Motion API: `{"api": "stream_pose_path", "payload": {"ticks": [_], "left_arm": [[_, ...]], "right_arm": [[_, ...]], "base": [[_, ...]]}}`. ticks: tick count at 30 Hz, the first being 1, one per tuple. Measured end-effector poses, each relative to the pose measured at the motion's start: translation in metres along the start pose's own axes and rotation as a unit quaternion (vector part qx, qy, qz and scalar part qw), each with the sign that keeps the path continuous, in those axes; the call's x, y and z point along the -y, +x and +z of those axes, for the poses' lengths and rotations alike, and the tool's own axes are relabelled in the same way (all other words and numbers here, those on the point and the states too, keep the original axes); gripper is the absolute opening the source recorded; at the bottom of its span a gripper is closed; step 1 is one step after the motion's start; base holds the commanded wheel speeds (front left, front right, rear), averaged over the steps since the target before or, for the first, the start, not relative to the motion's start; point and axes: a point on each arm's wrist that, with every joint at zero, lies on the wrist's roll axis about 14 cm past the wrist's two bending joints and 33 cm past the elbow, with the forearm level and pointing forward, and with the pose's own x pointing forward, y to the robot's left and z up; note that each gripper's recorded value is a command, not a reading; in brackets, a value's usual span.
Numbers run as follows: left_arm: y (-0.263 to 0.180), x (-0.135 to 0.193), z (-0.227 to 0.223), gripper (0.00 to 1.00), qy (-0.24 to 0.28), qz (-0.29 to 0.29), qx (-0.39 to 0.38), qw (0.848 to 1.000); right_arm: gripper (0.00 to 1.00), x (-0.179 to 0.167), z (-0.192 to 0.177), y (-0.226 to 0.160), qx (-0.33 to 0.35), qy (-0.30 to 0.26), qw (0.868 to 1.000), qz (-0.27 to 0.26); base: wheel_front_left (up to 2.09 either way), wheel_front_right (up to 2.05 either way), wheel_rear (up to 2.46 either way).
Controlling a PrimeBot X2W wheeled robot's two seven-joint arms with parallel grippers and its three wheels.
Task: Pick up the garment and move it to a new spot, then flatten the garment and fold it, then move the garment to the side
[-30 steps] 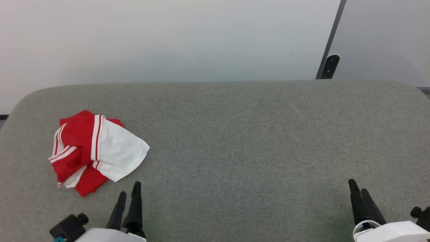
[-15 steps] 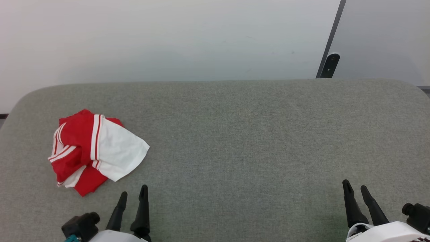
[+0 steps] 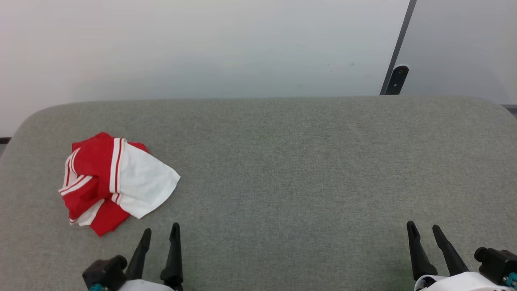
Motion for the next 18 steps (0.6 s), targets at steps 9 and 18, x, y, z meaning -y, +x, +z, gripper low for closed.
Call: {"api": "stream_pose_path", "payload": {"ticks": [9,18], "left_arm": [[-0.0033,0.0038,0.0019,1.00,0.041,-0.007,0.008,0.999],[-0.0067,0.0054,0.0027,1.00,0.073,-0.013,0.015,0.997]], "right_arm": [[1.00,-0.0031,0.0001,-0.0031,0.001,-0.040,0.999,0.006],[1.00,-0.0023,0.0037,-0.0053,0.009,-0.070,0.998,0.005]], "base": [[0.00,0.00,0.00],[0.00,0.00,0.00]]}}
